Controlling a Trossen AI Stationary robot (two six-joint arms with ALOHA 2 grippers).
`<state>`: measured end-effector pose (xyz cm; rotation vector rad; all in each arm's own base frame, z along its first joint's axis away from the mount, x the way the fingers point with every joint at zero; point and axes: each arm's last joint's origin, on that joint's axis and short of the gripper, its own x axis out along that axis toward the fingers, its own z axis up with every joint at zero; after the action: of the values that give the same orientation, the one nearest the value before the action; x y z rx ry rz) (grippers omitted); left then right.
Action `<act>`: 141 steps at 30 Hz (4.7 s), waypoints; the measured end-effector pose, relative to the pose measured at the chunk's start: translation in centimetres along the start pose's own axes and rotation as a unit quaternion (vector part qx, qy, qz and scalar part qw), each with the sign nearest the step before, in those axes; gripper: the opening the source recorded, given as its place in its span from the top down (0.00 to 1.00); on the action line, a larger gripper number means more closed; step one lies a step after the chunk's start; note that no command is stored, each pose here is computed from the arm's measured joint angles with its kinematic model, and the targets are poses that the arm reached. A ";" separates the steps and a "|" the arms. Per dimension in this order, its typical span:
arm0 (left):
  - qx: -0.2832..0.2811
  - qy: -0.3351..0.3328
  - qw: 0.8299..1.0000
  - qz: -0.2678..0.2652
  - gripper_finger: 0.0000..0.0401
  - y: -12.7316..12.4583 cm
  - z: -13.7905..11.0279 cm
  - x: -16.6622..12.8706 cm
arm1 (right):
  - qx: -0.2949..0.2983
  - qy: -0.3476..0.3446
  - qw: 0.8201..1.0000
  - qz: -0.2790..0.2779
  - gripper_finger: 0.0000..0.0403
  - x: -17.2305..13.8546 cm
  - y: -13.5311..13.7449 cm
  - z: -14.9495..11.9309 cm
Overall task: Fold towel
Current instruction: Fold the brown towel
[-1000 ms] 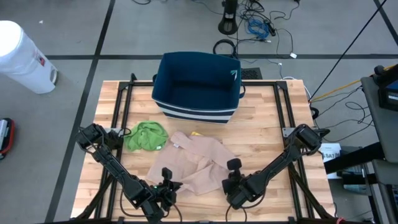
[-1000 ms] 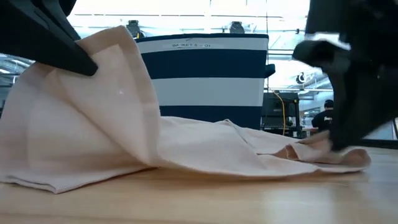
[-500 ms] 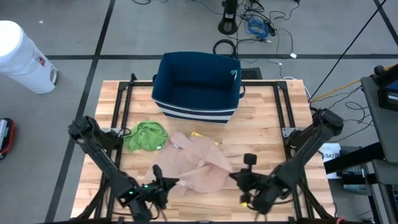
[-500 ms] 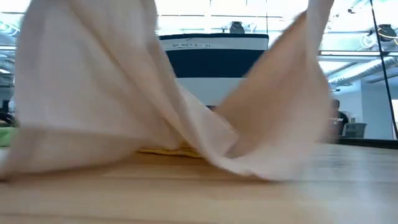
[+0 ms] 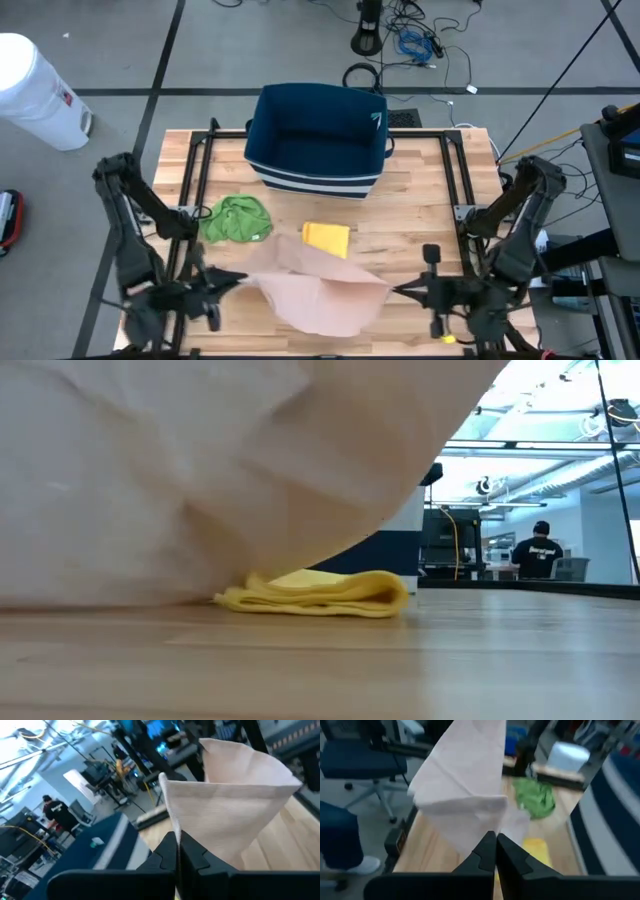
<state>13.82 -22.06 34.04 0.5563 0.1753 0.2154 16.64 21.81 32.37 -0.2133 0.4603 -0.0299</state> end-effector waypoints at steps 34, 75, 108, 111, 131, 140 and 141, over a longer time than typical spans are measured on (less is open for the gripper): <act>0.056 -0.113 0.979 0.160 1.00 12.4 5.6 2.8 | -0.178 -0.104 0.938 -0.279 1.00 -7.4 -5.9 6.7; -0.113 0.143 0.973 -0.141 1.00 0.3 -3.3 2.7 | 0.002 0.040 0.995 0.097 1.00 -2.8 3.0 -5.4; -0.101 0.235 0.907 -0.334 1.00 -11.0 -6.1 6.6 | 0.112 0.055 0.986 0.112 1.00 -1.5 10.5 -10.2; -0.112 0.206 0.918 -0.320 1.00 -11.9 -5.9 6.6 | 0.119 0.039 0.986 0.112 1.00 -1.2 11.2 -10.3; -0.136 0.153 0.967 -0.150 1.00 -14.9 -7.3 6.8 | 0.120 0.024 0.986 0.113 1.00 0.5 13.0 -11.1; -0.195 0.148 0.969 0.032 1.00 -12.9 -9.3 7.1 | 0.129 0.001 0.991 -0.021 1.00 1.3 10.4 -12.2; -0.202 0.151 0.967 0.044 1.00 -12.6 -9.5 7.2 | 0.133 0.002 0.991 -0.033 1.00 1.4 10.1 -12.3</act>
<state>20.60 -25.91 18.51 0.1215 0.3928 0.4120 12.23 29.14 18.88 0.0341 0.4476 -0.1557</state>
